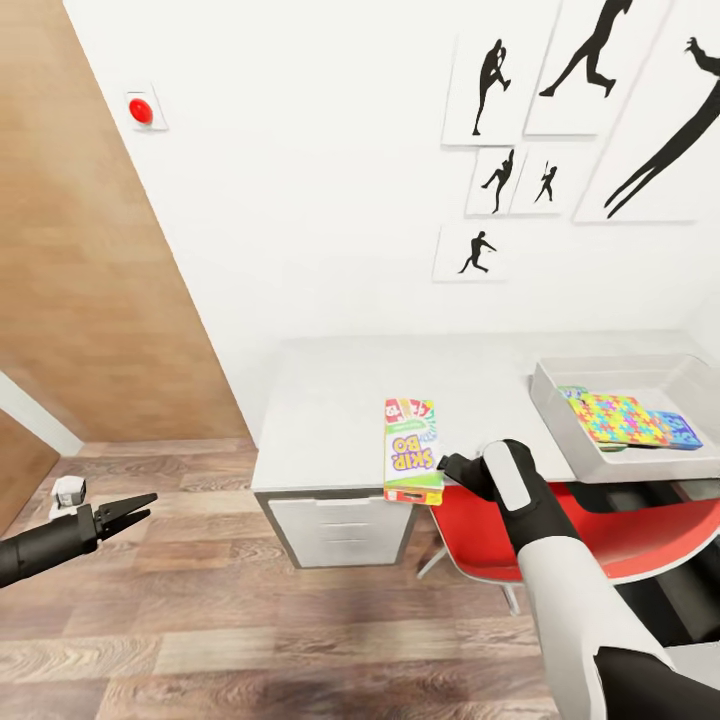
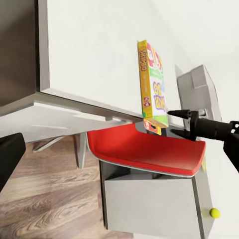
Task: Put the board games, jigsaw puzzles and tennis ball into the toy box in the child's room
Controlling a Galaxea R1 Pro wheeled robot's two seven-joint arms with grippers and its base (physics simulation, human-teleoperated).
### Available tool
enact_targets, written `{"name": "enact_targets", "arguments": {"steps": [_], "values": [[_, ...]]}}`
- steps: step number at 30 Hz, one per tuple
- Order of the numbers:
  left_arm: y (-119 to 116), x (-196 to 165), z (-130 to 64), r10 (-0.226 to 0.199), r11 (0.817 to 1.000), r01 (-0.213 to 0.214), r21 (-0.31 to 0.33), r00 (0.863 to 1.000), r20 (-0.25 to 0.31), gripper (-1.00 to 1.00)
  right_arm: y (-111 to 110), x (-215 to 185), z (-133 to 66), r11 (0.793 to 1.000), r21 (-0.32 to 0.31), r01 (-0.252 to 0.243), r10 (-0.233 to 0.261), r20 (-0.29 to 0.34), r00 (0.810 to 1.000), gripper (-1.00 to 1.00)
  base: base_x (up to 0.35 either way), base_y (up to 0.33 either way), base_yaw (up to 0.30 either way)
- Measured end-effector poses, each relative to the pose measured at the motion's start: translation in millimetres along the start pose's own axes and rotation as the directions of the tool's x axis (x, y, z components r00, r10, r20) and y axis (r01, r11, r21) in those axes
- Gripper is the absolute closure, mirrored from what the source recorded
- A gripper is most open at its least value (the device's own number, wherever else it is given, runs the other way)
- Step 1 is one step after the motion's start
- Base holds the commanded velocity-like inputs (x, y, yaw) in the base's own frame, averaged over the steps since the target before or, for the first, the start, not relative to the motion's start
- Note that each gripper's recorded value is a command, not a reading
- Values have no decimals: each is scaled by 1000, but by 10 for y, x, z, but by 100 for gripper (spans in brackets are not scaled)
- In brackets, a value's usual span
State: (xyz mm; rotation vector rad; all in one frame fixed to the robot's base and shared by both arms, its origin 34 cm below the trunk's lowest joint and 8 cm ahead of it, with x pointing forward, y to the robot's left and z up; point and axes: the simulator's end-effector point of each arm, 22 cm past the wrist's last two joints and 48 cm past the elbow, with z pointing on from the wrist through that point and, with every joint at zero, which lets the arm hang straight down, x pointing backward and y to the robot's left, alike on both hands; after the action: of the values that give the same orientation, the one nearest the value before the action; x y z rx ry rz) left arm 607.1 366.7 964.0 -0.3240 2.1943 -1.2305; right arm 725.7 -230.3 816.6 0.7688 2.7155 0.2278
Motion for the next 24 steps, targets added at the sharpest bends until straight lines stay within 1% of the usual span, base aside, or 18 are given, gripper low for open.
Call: {"name": "enact_targets", "arguments": {"steps": [5, 11, 17, 24], "values": [[-27, -12, -12, 4, 1000, -4, 4, 1000, 3, -100, 93, -109, -153, 999, -28, 20, -20, 13, 1000, -100, 0, 0, -145], [-62, -31, -26, 10, 1000, -10, 7, 1000, 8, -100, 140, -168, -237, 999, -40, 25, -24, 29, 999, -100, 27, 0, -158], [-96, -43, -45, 16, 1000, -16, 10, 1000, 12, -100, 173, -187, -290, 999, -47, 27, -26, 36, 999, -100, 273, 0, -147], [-109, -52, -50, 19, 1000, -19, 11, 1000, 14, -100, 183, -194, -306, 998, -49, 28, -26, 39, 999, -100, 328, 46, -31]]}}
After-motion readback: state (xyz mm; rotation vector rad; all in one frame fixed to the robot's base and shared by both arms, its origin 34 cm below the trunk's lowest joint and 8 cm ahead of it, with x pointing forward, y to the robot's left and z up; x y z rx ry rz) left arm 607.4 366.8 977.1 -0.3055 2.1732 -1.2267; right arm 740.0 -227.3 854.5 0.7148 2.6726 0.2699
